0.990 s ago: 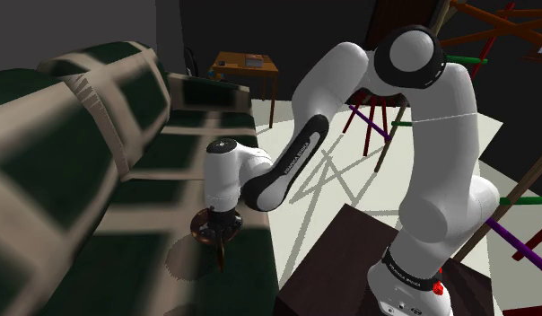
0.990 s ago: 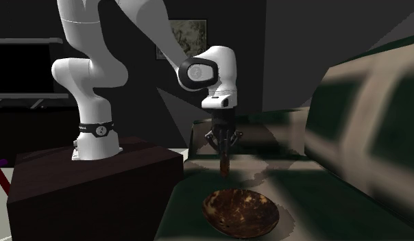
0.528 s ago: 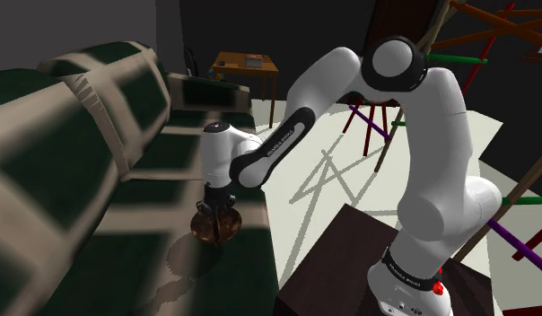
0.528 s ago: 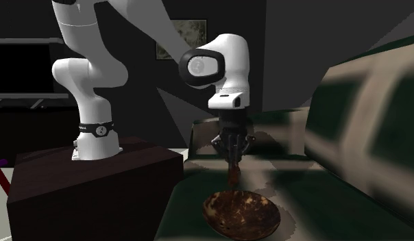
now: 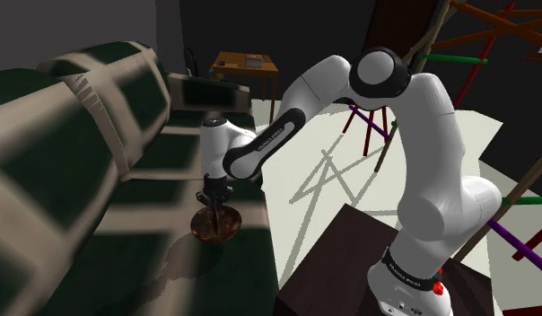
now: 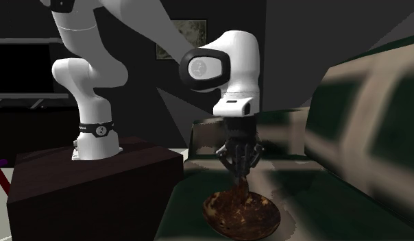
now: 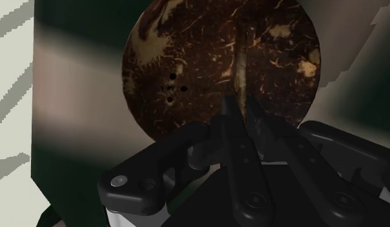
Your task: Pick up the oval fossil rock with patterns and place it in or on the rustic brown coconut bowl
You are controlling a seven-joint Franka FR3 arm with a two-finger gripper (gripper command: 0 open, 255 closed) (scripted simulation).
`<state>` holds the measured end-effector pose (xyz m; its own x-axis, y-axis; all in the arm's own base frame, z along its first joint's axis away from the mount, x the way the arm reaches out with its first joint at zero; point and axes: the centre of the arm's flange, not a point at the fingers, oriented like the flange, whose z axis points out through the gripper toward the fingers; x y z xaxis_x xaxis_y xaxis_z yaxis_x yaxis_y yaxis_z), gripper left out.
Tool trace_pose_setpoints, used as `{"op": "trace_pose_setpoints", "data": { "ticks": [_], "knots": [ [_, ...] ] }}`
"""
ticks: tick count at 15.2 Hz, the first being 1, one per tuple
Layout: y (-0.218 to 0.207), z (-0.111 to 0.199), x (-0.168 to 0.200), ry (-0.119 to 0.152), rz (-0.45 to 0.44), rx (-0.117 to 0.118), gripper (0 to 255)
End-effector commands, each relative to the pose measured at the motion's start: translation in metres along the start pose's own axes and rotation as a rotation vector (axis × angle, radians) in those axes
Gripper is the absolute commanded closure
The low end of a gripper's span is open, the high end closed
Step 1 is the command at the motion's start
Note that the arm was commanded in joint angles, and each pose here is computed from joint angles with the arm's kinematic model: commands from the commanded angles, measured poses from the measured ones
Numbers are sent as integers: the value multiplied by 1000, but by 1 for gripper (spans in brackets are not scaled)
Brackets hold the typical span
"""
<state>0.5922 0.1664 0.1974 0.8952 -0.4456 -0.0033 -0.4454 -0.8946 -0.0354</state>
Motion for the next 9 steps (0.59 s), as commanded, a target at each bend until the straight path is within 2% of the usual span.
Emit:
{"op": "trace_pose_setpoints", "data": {
  "ticks": [1,9],
  "knots": [
    [1,10,1,0,-1,0,255],
    [2,52,1,0,-1,0,255]
  ]
}}
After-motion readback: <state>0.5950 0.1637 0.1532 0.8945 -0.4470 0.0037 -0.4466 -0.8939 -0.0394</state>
